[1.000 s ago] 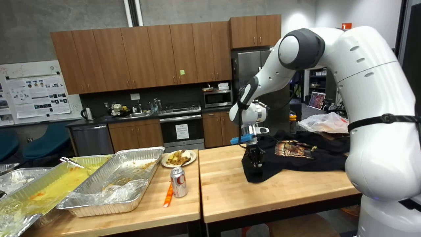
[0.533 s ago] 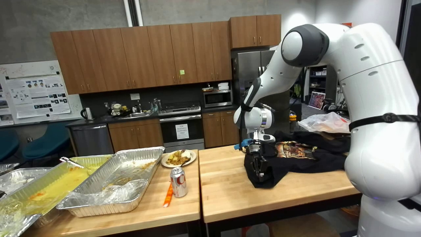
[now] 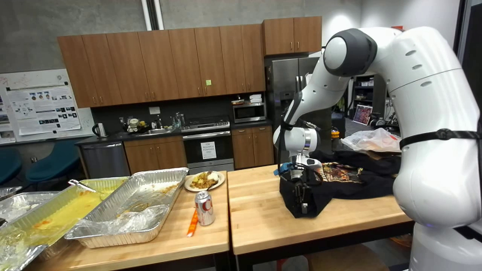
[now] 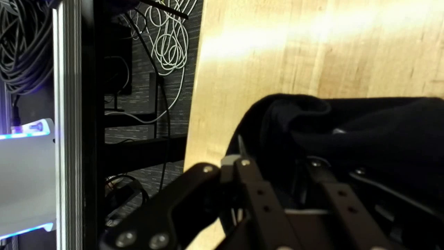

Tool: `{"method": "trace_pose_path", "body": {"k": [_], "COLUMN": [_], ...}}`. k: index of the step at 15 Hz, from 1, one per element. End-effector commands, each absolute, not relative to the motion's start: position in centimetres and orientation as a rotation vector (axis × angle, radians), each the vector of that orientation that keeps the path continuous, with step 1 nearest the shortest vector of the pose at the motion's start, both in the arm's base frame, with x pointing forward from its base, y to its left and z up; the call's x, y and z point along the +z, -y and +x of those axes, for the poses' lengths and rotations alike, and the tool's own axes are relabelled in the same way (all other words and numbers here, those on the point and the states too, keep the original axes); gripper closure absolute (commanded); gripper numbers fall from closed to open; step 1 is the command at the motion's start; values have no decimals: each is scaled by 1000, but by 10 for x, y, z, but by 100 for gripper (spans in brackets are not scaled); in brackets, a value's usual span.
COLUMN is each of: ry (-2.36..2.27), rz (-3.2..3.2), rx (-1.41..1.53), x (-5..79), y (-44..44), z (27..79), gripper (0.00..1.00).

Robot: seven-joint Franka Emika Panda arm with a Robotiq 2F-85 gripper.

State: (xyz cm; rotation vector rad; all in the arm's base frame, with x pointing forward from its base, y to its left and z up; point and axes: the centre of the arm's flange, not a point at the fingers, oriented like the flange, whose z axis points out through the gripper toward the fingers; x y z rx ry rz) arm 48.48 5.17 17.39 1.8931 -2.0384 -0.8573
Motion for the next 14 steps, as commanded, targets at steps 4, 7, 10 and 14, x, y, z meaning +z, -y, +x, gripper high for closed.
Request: {"method": "trace_pose_path", "body": {"k": [4,7,10,14], "ry": [1938,1865,1767,1687], "rz": [2054,2147,2275,2331], "rx": [-718,-662,-632,-543], "x": [207,226,250,272], "y": [-55,-61,-75,-71], "z": [505,513,513,513], "gripper": [22,2,0,0]}}
